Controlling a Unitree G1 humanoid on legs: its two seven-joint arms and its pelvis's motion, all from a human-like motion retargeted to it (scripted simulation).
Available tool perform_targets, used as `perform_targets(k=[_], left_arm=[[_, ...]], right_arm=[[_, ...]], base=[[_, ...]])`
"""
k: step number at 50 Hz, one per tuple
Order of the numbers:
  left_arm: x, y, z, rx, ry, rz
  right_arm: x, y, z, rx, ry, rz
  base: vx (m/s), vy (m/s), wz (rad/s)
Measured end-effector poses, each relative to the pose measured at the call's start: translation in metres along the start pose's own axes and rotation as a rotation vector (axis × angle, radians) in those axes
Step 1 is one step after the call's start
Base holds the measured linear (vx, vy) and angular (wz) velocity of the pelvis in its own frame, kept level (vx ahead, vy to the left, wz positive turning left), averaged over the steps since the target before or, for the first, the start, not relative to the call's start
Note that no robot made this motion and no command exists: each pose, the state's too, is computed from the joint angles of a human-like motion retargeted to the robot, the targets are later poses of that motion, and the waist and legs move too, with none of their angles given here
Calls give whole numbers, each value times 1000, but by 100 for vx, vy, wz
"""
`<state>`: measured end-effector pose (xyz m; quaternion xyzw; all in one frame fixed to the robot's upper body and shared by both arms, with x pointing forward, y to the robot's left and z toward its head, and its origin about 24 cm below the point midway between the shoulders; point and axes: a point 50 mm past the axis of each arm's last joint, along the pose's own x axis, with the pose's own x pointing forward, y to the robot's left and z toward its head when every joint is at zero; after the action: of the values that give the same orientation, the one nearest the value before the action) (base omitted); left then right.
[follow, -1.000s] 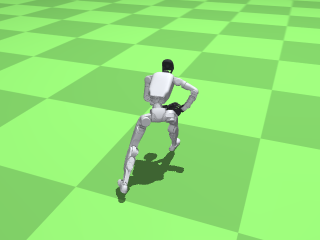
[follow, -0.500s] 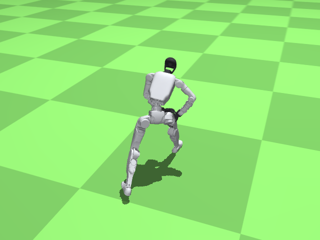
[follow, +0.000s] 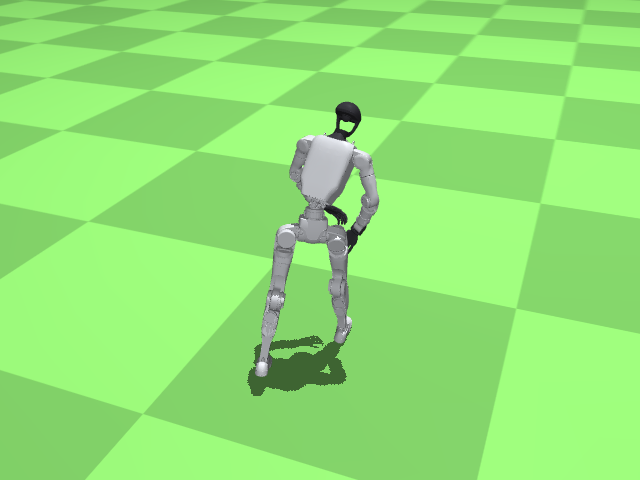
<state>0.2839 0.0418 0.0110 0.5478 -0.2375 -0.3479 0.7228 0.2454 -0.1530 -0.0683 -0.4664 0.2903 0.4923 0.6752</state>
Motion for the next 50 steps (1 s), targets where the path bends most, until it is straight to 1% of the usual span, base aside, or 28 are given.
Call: perform_targets(k=[3,5,7,9,11,13,15,18,20,24,29,34,37,38,41,43,50], left_arm=[[-32,20,-22,-134,116,66],[-51,30,-38,-182,211,108],[-65,27,-46,-247,281,108],[-74,17,-50,-274,321,50],[-73,10,-50,-250,309,-27],[-63,17,-47,-174,255,-72],[-49,39,-43,-70,175,-52],[-37,77,-36,61,71,33],[-40,98,-35,89,42,120],[-64,111,-32,22,41,262],[-82,116,-28,34,49,294],[-82,109,-29,20,77,287],[-75,101,-27,6,73,288],[-72,97,-26,3,70,287],[-64,85,-24,-11,64,300],[-62,74,-27,-12,95,294],[-75,30,-50,43,244,249]], right_arm=[[2,-5,18,-143,1,85],[0,-18,34,-223,7,165],[-3,-21,48,-305,9,281],[-6,-17,60,-372,-2,406],[-11,-11,73,-443,-23,524],[-18,-10,87,-525,-31,617],[-27,-18,101,-607,-22,666],[-37,-32,125,-734,-5,661],[-43,-39,145,-820,-7,616],[-51,-31,179,-962,-105,504],[-54,-21,184,-1007,-175,345],[-43,-21,178,-946,-201,189],[-42,-28,170,-880,-251,29],[-42,-31,166,-850,-276,-42],[-44,-47,158,-677,-418,-428],[-38,-51,149,-597,-421,-570],[5,-37,137,-504,-303,-795]], base=[[-4,-6,-387],[-4,-4,-445],[6,-2,-332],[13,0,-189],[13,-5,-107],[3,-15,-71],[-10,-22,-32],[-16,-21,-62],[-17,-13,-65],[-5,-4,-4],[8,1,22],[19,5,-33],[21,8,-71],[21,9,-81],[18,8,-96],[14,4,-121],[10,-8,-85]])
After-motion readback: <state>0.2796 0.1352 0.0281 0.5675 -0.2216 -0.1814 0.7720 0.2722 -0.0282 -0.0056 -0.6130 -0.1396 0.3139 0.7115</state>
